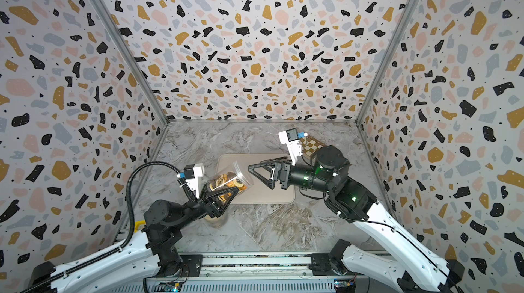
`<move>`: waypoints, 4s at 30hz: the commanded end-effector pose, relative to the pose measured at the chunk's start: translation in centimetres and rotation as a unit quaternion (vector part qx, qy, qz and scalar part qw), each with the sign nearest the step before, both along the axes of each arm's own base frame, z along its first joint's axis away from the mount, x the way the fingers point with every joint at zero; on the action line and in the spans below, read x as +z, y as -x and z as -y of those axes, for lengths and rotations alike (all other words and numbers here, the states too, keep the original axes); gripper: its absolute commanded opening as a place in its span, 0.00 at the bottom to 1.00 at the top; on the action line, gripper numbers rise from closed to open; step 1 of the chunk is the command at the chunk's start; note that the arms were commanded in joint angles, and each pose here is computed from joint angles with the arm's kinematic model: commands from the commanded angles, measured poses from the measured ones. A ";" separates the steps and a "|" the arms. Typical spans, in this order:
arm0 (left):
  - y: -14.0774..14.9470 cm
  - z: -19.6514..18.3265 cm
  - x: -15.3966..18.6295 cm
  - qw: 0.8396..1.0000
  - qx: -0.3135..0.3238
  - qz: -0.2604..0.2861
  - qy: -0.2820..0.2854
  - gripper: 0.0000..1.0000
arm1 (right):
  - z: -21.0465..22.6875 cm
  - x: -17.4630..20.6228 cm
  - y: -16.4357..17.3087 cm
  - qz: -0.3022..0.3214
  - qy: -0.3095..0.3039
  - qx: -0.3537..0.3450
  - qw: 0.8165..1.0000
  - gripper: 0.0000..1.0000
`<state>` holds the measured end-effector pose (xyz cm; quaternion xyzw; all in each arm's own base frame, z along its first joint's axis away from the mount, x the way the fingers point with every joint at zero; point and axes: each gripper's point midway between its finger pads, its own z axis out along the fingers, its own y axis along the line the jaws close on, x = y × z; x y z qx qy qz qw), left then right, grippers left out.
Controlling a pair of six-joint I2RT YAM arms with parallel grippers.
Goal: Pour the cookies out of the jar
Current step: Unscrew the lid from the jar.
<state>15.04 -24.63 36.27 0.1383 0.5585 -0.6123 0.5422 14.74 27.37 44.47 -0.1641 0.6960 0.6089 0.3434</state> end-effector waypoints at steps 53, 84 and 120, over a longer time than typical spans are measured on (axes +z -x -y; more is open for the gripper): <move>-1.1 1.5 0.8 0.935 0.158 0.292 -0.120 0.00 | -3.9 -8.6 -2.8 -0.293 -0.008 0.025 0.956 1.00; -3.2 -1.4 5.9 0.969 0.081 0.013 0.232 0.00 | -2.8 0.5 -2.1 -0.064 -0.031 0.032 0.997 0.91; -2.2 3.3 2.5 0.965 0.102 0.224 -0.094 0.00 | -1.0 -4.9 -4.0 -0.246 0.067 -0.039 0.966 0.99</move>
